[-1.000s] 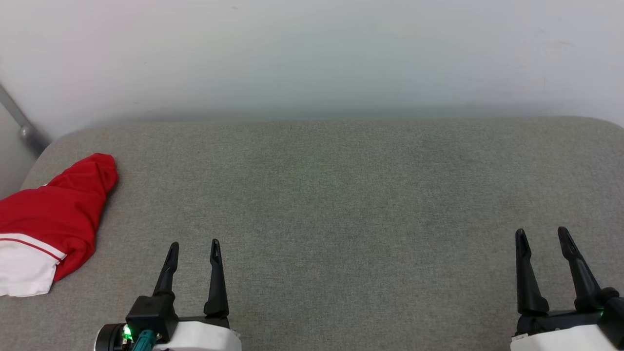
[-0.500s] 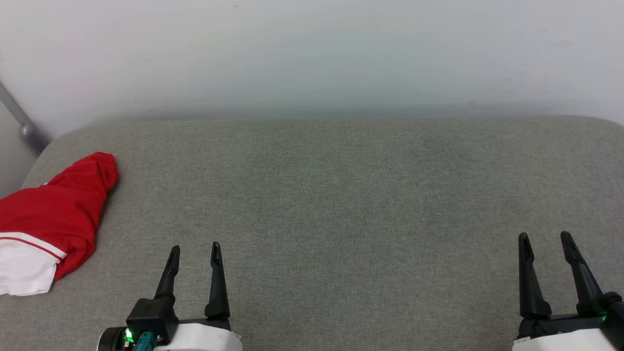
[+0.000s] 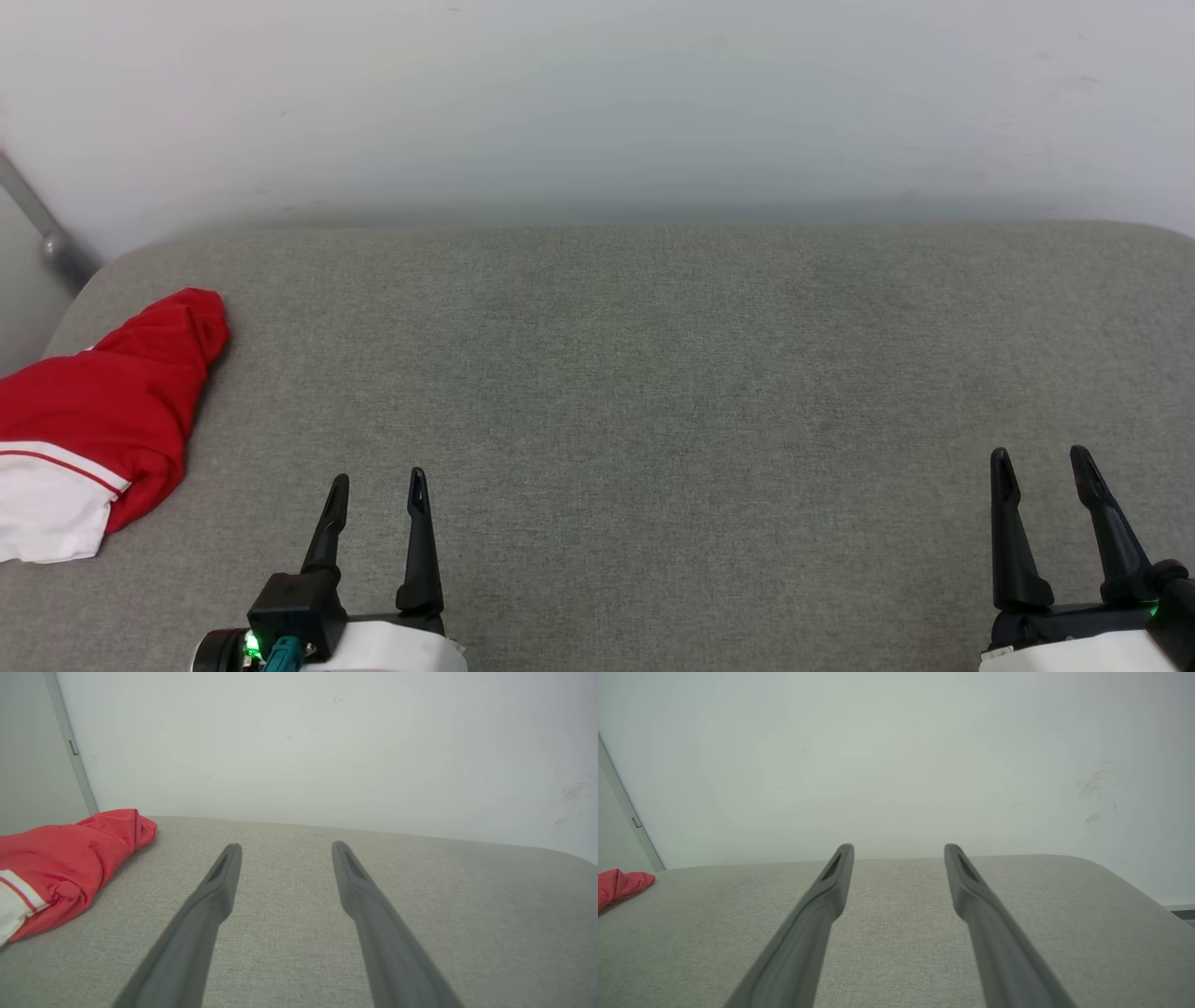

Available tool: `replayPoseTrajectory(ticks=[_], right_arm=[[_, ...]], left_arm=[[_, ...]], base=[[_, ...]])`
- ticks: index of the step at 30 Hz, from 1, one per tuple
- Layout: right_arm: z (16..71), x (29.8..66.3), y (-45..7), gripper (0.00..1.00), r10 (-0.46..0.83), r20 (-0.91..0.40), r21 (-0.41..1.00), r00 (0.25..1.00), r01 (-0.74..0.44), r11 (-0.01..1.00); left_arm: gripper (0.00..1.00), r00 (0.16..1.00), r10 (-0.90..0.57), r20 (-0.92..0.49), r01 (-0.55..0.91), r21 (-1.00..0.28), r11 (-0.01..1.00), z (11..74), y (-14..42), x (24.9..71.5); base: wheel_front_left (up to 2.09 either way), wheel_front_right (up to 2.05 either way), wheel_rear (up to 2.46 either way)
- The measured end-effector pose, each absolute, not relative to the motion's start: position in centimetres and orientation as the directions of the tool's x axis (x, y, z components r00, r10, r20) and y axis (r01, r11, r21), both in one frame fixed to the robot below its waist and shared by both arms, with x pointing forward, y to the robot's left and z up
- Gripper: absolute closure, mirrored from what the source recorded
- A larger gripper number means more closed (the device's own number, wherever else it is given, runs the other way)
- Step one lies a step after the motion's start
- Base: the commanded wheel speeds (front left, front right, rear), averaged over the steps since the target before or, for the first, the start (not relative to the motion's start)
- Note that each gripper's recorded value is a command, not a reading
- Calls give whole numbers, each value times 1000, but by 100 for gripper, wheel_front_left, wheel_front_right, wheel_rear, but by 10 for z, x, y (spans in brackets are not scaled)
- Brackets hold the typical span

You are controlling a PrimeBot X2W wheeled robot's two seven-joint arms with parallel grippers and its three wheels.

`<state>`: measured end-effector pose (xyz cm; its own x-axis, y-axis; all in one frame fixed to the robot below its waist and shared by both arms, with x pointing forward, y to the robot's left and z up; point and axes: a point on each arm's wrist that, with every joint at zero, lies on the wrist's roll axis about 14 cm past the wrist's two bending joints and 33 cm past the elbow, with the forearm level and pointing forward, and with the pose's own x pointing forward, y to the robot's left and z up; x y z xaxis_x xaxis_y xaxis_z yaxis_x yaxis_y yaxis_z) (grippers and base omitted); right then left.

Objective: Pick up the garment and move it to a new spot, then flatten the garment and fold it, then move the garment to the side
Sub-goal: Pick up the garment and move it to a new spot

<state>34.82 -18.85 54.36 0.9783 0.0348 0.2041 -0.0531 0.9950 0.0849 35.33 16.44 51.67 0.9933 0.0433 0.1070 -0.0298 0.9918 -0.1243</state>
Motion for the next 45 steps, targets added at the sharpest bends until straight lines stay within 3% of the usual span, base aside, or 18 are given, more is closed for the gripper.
replayPoseTrajectory(ticks=[10,21,36,45], right_arm=[[541,356,-173,0,83,197,84,977,-102,991],[541,376,-130,0,212,197,79,957,-231,970],[536,398,-48,0,433,188,67,881,-451,890],[532,402,-12,0,521,182,64,834,-538,840]], left_arm=[[0,991,92,100,-80,-118,990,514,179,347],[0,962,252,106,-241,-107,965,517,225,324],[0,840,532,108,-525,-86,847,521,301,261],[0,772,626,107,-622,-76,780,522,325,231]], base=[[0,0,0],[0,0,0],[0,0,0],[0,0,0]])
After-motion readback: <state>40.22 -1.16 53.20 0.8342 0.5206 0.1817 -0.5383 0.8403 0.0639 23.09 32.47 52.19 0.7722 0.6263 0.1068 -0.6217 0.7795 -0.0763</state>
